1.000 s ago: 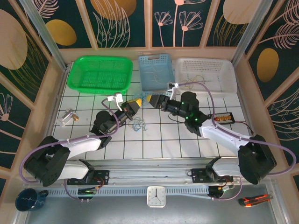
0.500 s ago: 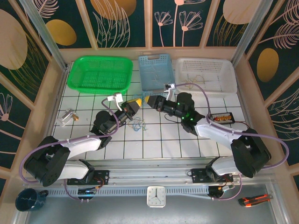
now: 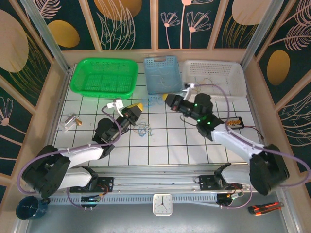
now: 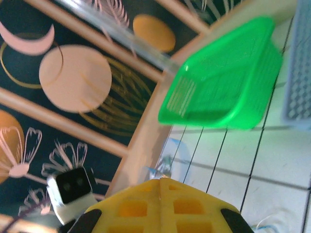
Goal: Untangle the cables
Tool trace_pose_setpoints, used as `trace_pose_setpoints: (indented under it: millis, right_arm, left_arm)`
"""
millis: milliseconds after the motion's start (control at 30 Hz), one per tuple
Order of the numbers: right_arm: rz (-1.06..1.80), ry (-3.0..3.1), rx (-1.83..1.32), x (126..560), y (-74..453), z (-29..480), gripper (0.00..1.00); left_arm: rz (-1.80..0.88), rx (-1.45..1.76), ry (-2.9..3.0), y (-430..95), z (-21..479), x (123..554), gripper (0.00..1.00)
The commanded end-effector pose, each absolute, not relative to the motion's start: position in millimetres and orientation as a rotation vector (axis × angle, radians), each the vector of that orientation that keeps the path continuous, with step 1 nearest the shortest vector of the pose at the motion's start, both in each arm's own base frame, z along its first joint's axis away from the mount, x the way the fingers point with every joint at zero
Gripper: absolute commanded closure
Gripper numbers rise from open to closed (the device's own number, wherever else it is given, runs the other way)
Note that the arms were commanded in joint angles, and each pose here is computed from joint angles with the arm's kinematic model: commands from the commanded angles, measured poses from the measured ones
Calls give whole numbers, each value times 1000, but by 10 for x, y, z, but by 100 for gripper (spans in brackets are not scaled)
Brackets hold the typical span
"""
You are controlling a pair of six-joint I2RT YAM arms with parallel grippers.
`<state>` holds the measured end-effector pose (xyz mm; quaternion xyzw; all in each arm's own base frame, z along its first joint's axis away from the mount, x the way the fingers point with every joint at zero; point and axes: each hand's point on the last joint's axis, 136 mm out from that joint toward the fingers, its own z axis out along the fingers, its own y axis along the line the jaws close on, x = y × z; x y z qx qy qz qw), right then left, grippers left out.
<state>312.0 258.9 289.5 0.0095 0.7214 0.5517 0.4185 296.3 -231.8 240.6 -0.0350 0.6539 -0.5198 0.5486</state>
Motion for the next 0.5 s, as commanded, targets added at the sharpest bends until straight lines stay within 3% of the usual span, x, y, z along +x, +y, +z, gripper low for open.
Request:
trace_pose_setpoints:
  millis: [0, 267, 467]
  right_arm:
    - [1274, 1777, 64, 3165, 2264, 3013, 100]
    - [1208, 1787, 41, 3159, 2161, 3157, 100]
    - [1243, 1789, 6, 3110, 2212, 3224, 100]
  left_arm:
    - [-1164, -209, 1521, -2076, 2348, 3013, 75]
    - [-1151, -128, 1584, -2174, 2209, 2986, 66]
    - [-1197, 99, 1649, -2505, 2215, 2911, 48]
